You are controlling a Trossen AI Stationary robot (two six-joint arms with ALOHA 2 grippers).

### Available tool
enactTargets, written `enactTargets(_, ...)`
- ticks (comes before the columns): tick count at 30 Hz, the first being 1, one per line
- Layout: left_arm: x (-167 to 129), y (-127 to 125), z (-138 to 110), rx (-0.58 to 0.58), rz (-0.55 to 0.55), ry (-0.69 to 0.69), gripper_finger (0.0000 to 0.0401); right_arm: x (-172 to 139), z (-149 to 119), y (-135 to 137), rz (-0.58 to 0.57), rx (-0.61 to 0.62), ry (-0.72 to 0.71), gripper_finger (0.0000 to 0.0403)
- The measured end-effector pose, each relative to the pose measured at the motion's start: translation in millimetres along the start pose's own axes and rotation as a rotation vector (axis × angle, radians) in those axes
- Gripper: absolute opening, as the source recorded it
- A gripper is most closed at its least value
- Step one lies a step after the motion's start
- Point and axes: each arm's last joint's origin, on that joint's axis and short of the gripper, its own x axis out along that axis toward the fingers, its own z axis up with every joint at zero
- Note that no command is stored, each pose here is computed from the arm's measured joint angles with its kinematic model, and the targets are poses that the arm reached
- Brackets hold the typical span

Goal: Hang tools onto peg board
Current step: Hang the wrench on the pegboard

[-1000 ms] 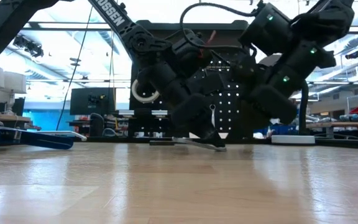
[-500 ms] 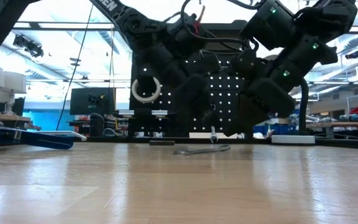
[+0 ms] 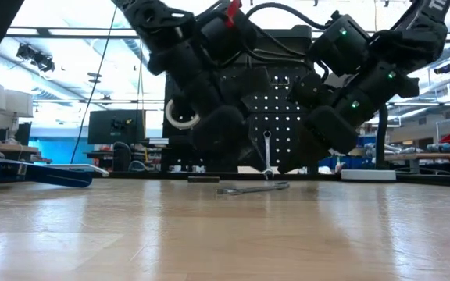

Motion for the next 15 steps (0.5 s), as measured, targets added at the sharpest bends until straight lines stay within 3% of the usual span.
enactTargets(7,-9,-9,-15,-0.043,0.027,-0.068,0.0,13,-10,0,-0.009,-0.011,0.033,0.0008)
enactTargets(15,-21,-13,-25,-0.08,0.043,-0.044,0.0,28,-19,1,-0.028,0.084,0.042,0.0008)
